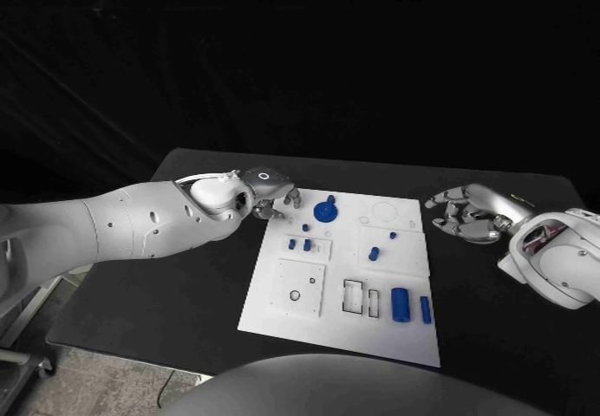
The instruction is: Assemble the parts on the task board
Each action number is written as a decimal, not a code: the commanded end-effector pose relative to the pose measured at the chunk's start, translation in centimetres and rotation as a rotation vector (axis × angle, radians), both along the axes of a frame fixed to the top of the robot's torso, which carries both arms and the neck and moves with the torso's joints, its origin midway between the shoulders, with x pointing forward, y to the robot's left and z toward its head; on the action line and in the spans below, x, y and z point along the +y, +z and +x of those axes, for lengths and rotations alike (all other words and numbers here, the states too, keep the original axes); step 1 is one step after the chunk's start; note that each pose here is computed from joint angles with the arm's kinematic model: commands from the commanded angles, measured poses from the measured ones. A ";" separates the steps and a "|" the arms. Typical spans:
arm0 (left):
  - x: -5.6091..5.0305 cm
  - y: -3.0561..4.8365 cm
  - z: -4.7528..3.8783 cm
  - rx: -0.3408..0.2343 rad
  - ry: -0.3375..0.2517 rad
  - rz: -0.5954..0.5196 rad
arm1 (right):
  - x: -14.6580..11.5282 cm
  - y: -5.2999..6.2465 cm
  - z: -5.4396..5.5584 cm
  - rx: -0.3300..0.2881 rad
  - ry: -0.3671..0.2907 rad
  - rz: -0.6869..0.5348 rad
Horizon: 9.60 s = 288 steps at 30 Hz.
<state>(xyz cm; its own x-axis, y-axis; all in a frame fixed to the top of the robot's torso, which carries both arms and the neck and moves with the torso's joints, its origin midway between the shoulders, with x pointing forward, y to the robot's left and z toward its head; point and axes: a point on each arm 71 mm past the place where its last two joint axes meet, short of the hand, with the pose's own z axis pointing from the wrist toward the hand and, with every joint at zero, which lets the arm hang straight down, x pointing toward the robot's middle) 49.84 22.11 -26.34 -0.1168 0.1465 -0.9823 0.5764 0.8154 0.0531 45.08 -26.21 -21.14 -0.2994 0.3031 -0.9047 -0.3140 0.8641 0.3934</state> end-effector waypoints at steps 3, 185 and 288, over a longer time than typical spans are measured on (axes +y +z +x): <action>0.8 1.73 -0.07 -0.065 0.021 -0.283 | 1.7 1.0 0.3 0.005 0.059 -0.147; 0.2 1.86 -2.59 0.357 0.177 -1.108 | 21.4 -6.8 -7.1 -0.099 0.640 -0.208; 0.1 0.75 -2.35 0.388 0.199 -1.094 | 7.8 -5.5 -3.5 -0.015 0.309 -0.247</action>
<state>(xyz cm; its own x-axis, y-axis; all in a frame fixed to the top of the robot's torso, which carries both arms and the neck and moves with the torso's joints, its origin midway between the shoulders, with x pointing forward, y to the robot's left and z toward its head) 47.54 22.44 -25.58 -0.3476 -0.8099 -0.4725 0.2546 0.4035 -0.8788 41.60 -18.55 -26.65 -0.3310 -0.0423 -0.9427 -0.5670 0.8075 0.1629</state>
